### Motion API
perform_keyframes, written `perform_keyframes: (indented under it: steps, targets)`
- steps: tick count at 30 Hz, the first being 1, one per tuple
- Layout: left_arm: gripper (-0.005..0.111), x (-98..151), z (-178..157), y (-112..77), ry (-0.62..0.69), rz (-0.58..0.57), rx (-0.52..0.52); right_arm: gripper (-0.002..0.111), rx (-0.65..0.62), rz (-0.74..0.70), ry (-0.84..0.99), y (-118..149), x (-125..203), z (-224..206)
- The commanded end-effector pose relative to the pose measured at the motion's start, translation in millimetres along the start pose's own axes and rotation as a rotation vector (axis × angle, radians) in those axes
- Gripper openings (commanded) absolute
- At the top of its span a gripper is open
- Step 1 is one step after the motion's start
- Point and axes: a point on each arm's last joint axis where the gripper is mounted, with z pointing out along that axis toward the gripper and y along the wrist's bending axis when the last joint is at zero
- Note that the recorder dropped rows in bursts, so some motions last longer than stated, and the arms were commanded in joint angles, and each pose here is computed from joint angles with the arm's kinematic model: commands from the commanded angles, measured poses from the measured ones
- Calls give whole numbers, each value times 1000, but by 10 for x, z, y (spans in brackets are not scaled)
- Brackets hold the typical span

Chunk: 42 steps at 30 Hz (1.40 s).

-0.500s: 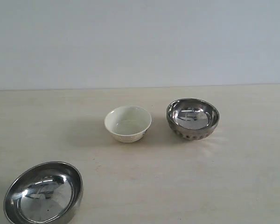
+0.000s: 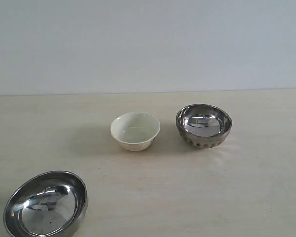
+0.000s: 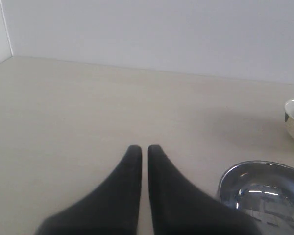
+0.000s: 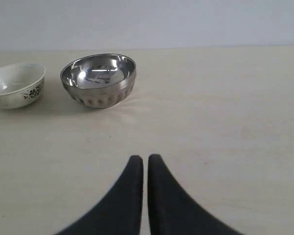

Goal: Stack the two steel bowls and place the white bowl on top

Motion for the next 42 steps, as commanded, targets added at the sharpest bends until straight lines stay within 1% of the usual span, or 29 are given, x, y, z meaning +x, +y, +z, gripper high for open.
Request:
perform_keyframes:
  steps: [1,36,42]
  targets:
    - [4,11,2,3,4,-7,-4,0,3,-9,-10,-3,-8,-4]
    - [4,11,2,3,4,-7,-4,0,3,-9,-10,-3,-8,-4]
    - [4,11,2,3,4,-7,-4,0,-1,-2,-48,1,-43,-5]
